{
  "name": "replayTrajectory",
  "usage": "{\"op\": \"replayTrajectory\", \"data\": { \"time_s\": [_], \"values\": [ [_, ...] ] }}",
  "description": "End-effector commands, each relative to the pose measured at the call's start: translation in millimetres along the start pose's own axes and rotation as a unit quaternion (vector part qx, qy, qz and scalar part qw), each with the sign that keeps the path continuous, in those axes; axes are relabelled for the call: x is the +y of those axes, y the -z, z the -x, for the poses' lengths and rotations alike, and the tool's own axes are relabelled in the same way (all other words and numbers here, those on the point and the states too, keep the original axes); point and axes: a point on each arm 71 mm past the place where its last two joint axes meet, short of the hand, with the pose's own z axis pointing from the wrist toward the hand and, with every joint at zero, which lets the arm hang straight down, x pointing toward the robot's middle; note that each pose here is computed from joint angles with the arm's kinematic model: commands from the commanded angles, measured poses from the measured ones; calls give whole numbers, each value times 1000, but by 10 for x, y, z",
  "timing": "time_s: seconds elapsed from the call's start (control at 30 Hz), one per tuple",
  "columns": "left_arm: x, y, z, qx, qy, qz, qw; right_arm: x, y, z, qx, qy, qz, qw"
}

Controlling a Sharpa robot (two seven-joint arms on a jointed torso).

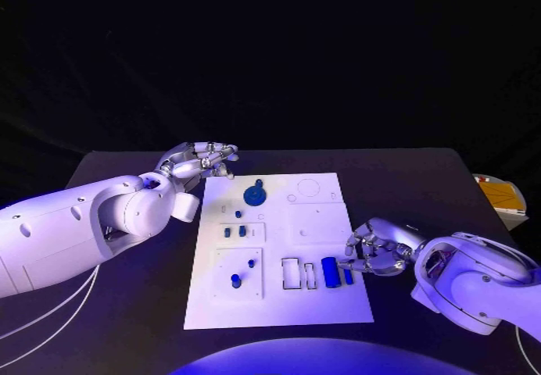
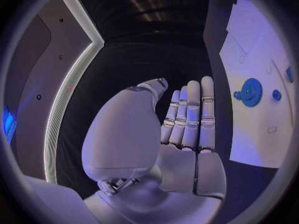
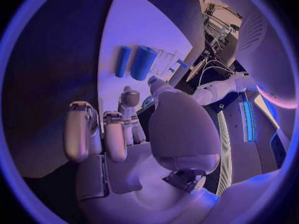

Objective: Assemble the parts on the task board

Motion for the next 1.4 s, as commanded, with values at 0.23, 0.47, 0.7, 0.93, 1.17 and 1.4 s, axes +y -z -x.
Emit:
{"op": "replayTrajectory", "data": {
  "time_s": [0.23,0.47,0.7,0.93,1.17,1.4],
  "values": [
    [-12,8,-22,11,0,-7,1000,92,-36,-112,-13,44,-3,999],
    [-13,15,-10,10,0,-7,1000,120,-62,-182,-5,48,-1,999],
    [-12,20,-4,11,0,-5,1000,137,-85,-250,5,54,-2,999],
    [-12,24,0,11,0,-4,1000,173,-124,-326,16,69,-6,997],
    [-11,28,3,12,0,-3,1000,190,-162,-400,22,80,-8,996],
    [-11,32,6,12,0,-2,1000,199,-177,-451,29,83,-8,996]
  ]
}}
